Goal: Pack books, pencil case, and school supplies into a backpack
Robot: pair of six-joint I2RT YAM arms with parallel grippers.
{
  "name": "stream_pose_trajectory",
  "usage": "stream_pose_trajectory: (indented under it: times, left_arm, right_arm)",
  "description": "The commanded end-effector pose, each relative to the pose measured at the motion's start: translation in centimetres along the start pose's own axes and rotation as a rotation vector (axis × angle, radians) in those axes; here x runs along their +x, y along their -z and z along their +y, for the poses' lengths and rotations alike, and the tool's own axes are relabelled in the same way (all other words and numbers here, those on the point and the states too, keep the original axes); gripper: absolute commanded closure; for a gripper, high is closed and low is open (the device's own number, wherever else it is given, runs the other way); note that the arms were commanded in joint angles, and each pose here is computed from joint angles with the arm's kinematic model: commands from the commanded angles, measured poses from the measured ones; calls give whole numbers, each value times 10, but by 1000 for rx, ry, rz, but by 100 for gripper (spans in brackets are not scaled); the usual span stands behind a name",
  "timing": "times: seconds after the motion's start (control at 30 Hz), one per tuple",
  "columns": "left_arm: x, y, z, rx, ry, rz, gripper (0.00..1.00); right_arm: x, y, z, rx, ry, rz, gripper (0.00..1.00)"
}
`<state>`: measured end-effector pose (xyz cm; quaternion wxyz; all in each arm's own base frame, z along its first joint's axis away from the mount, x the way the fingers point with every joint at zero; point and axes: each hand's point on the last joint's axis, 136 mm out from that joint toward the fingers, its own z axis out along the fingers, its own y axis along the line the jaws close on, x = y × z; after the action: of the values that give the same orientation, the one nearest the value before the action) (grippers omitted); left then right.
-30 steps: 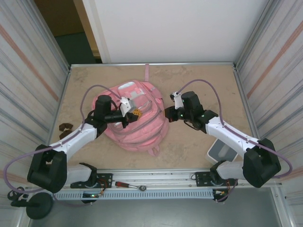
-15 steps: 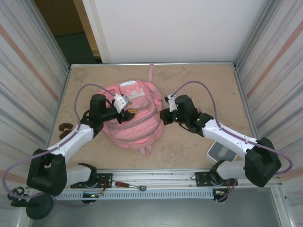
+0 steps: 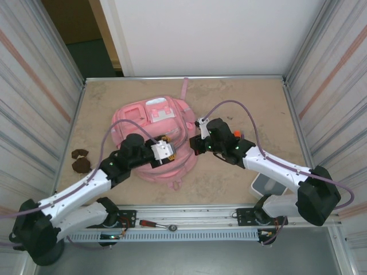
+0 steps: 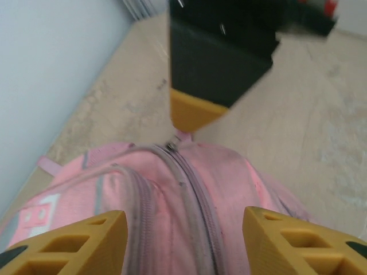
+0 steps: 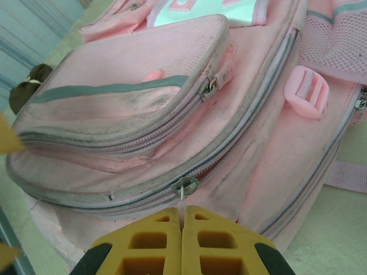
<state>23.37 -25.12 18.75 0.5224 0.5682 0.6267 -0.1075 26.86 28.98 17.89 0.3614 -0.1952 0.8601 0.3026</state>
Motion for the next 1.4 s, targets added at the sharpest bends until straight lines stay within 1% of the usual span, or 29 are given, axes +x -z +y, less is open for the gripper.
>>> stream_pose_trajectory:
  times: [0.0, 0.1, 0.2, 0.23, 0.3, 0.33, 0.37, 0.4, 0.47, 0.57, 0.63, 0.73, 0.83, 0.97, 1.1, 1.23, 1.3, 1.37]
  left_arm:
    - [24, -12, 2, -16, -53, 127, 48]
    - [32, -21, 7, -34, -60, 169, 53]
    - [34, -25, 7, -32, -70, 184, 61]
    - [35, -26, 7, -32, -77, 186, 66]
    - [36, -26, 7, -34, -92, 182, 79]
    - [36, -25, 8, -34, -93, 172, 87]
    - [35, -22, 8, -29, -91, 152, 92]
    - [31, -19, 8, -19, -84, 121, 95]
    - [19, -7, 6, 16, -65, 12, 100]
    - [-1, 16, 7, 44, -26, -170, 100]
    - [-10, 31, 8, 67, 7, -269, 100]
    - [-21, 43, 8, 84, 14, -351, 100]
    - [-22, 47, 7, 83, 9, -382, 100]
    - [-3, 50, 29, 1, 74, -355, 100]
    - [31, 49, 60, -162, 135, -242, 100]
    - [57, 55, 91, -315, 219, -150, 99]
    - [64, 56, 97, -350, 244, -109, 87]
    - [64, 54, 92, -326, 242, -92, 73]
  right_arm:
    - [-29, 12, 24, -57, 0, -76, 100]
    - [-29, 14, 24, -54, 2, -76, 100]
    - [-26, 15, 22, -45, 7, -72, 100]
    - [-25, 15, 20, -39, 8, -70, 100]
    - [-24, 15, 17, -23, 18, -67, 100]
    - [-23, 15, 14, -8, 27, -63, 100]
    - [-22, 14, 9, 11, 35, -58, 100]
    - [-21, 14, 4, 31, 39, -55, 100]
    - [-19, 12, -11, 69, 31, -46, 100]
    - [-20, 12, -30, 105, -9, -46, 100]
    - [-22, 14, -35, 117, -21, -55, 100]
    - [-27, 18, -35, 121, -23, -78, 100]
    - [-28, 21, -31, 108, -22, -90, 100]
    - [-24, 16, -39, 142, -25, -87, 100]
    - [-24, 4, -59, 221, -40, -74, 100]
    - [-32, -10, -70, 243, -69, -82, 100]
    - [-35, -17, -64, 212, -72, -78, 100]
    - [-37, -21, -56, 179, -68, -82, 100]
